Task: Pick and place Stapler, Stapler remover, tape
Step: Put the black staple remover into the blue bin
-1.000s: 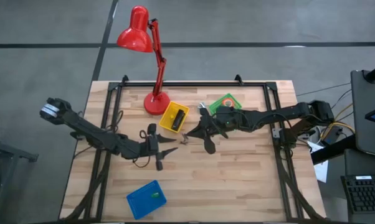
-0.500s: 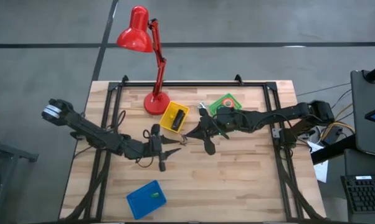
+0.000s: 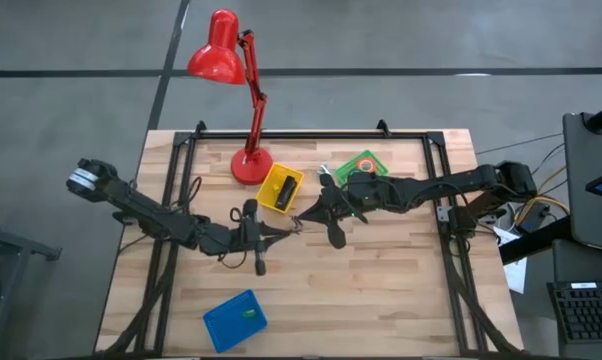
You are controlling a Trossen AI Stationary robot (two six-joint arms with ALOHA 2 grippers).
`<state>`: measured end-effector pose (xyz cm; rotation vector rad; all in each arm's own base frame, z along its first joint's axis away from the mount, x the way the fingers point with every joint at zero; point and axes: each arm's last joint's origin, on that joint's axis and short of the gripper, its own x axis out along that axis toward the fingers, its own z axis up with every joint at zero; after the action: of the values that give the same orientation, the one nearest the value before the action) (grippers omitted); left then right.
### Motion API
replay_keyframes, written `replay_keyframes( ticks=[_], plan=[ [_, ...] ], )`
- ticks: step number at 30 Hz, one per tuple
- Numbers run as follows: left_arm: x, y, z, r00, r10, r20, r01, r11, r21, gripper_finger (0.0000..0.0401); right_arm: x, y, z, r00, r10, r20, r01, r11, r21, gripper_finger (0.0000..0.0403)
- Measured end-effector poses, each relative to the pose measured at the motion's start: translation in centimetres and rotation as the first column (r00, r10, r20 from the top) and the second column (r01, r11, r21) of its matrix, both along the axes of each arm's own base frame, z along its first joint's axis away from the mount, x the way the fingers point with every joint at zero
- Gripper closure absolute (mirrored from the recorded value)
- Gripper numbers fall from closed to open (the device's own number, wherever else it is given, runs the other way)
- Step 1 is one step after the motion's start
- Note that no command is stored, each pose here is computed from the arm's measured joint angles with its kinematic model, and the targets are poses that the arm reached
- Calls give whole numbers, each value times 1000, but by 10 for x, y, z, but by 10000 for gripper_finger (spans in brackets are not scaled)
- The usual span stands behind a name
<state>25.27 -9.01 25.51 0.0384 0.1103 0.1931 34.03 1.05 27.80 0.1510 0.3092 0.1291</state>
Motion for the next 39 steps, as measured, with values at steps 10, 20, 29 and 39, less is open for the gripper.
replay_keyframes(
  ticks=[10, 20, 29, 39],
  plan=[
    [-19, -5, 4, 988, -135, -81, 126, 986, -108, 399, -4, 2, -3, 998, 39, -54, -38, 999, 12, 389],
    [-66, -19, 13, 884, -436, -168, 296, 801, -521, 400, -13, 1, -23, 975, -1, -221, 15, 998, 62, 306],
    [-81, -51, -22, 748, -523, -409, -27, 592, -806, 400, -24, -9, -62, 909, -206, -363, 219, 976, -7, 269],
    [-70, -78, -46, 633, -586, -506, -207, 501, -840, 383, -21, -20, -106, 845, -286, -452, 220, 956, -194, 279]
  ],
)
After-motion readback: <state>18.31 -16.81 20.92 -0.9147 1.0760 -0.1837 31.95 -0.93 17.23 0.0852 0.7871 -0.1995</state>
